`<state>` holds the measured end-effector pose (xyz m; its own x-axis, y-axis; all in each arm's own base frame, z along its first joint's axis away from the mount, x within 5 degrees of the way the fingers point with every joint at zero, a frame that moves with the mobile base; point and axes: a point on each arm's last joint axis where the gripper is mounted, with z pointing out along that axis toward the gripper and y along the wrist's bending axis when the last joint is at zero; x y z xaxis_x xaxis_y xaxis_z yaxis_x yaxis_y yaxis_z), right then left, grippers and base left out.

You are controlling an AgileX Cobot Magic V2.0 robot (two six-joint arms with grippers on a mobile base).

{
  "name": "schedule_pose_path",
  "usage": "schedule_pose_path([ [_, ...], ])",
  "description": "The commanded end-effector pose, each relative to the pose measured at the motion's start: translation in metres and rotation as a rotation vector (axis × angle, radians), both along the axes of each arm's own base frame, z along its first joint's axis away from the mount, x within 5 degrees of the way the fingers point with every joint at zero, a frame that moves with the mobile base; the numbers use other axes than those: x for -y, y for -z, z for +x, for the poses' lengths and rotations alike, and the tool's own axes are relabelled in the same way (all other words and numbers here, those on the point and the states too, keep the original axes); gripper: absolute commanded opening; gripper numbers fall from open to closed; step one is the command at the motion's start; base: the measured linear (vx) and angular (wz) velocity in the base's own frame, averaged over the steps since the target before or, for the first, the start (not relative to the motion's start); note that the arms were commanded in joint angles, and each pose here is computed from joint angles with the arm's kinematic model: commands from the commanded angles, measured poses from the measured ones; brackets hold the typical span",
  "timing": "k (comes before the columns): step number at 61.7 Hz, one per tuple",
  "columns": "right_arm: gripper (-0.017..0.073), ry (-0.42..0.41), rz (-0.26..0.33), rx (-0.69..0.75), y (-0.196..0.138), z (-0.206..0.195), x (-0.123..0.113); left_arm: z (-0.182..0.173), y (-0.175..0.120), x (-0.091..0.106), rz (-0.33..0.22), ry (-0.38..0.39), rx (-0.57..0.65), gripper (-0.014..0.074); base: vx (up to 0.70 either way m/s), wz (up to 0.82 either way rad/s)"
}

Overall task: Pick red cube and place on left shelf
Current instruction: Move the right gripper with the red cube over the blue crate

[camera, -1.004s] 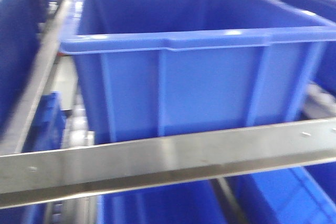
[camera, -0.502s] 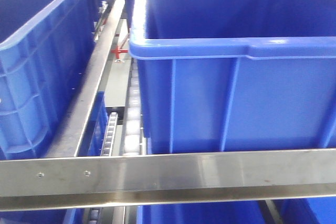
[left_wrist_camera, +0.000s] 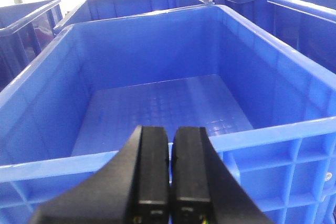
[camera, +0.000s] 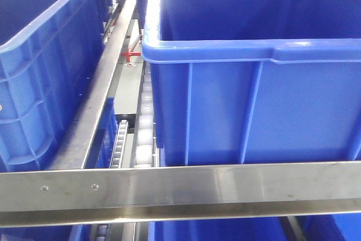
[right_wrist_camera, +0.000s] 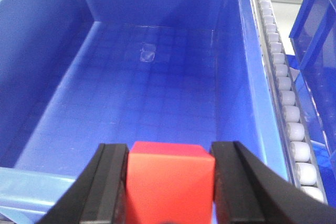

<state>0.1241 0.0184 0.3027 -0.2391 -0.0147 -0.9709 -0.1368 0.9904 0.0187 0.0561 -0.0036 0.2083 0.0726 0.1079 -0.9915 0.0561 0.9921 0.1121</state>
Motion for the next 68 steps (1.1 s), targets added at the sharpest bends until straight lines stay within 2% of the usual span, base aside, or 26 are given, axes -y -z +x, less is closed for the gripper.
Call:
schedule_pose_path([
  [1,0.0059,-0.003,0.002,0.111,-0.017,0.002,0.0,0.001,0.0,0.0,-0.013,-0.004,0.052,0.0106,0.0,0.0],
  [40,0.0059,-0.004,0.001,0.106,-0.016,0.004,0.0,0.001,0.0,0.0,-0.013,-0.004,0.052,0.0106,0.0,0.0],
  [48,0.0059,-0.009,0.007,0.141,-0.02,0.01,-0.002,0.001,0.0,0.0,-0.013,-0.004,0.052,0.0106,0.0,0.0],
  [58,0.0059,-0.01,-0.001,0.083,-0.033,0.048,-0.008,0.001,0.0,0.0,-0.013,-0.004,0.052,0.0106,0.0,0.0],
  [68,0.0059,-0.016,-0.008,0.036,-0.05,0.106,-0.018,0.001,0.0,0.0,-0.013,-0.004,0.052,0.0106,0.0,0.0],
])
